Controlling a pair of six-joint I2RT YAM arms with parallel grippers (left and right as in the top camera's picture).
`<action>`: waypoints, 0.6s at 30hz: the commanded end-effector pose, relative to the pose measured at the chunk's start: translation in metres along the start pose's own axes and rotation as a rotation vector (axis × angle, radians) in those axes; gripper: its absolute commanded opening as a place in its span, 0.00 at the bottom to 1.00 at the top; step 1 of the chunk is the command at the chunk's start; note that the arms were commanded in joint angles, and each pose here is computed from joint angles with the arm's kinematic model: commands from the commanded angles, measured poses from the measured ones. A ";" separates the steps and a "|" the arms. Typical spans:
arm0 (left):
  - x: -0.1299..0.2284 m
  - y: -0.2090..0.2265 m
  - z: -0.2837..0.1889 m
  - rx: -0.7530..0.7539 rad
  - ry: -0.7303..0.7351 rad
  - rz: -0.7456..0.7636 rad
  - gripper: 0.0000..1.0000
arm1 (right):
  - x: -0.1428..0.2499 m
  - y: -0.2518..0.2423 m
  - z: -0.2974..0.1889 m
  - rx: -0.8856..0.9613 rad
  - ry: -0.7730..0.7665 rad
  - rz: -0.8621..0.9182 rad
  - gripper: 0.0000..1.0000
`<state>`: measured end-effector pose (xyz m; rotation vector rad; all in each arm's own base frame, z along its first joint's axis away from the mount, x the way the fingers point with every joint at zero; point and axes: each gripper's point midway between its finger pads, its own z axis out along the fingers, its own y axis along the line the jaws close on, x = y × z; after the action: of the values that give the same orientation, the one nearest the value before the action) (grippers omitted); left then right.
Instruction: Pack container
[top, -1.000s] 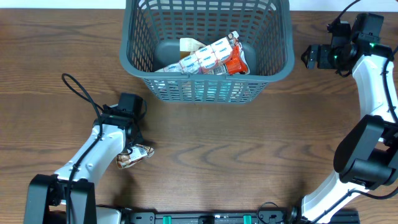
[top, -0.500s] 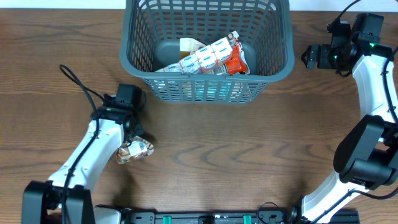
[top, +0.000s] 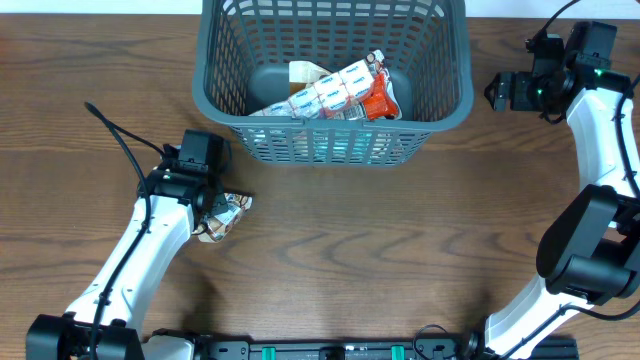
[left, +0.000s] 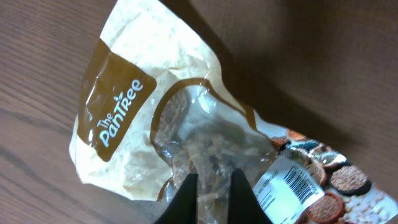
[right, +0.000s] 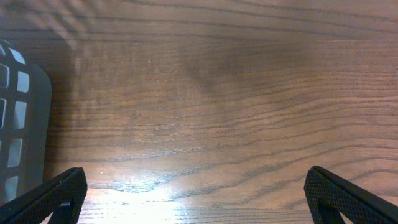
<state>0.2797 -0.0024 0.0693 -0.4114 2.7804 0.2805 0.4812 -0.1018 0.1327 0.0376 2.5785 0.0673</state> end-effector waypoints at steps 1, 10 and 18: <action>-0.002 0.005 -0.005 -0.015 -0.001 0.018 0.57 | 0.002 0.007 0.003 -0.012 0.009 -0.023 0.99; 0.000 0.018 -0.006 -0.086 0.012 0.302 0.75 | 0.001 0.006 0.003 -0.012 0.006 -0.024 0.99; 0.011 0.020 -0.006 -0.085 0.054 0.220 0.78 | 0.001 0.006 0.003 -0.012 0.006 -0.024 0.99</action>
<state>0.2592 0.0108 0.0679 -0.0687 2.8960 0.4509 0.4813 -0.1018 0.1327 0.0376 2.5781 0.0672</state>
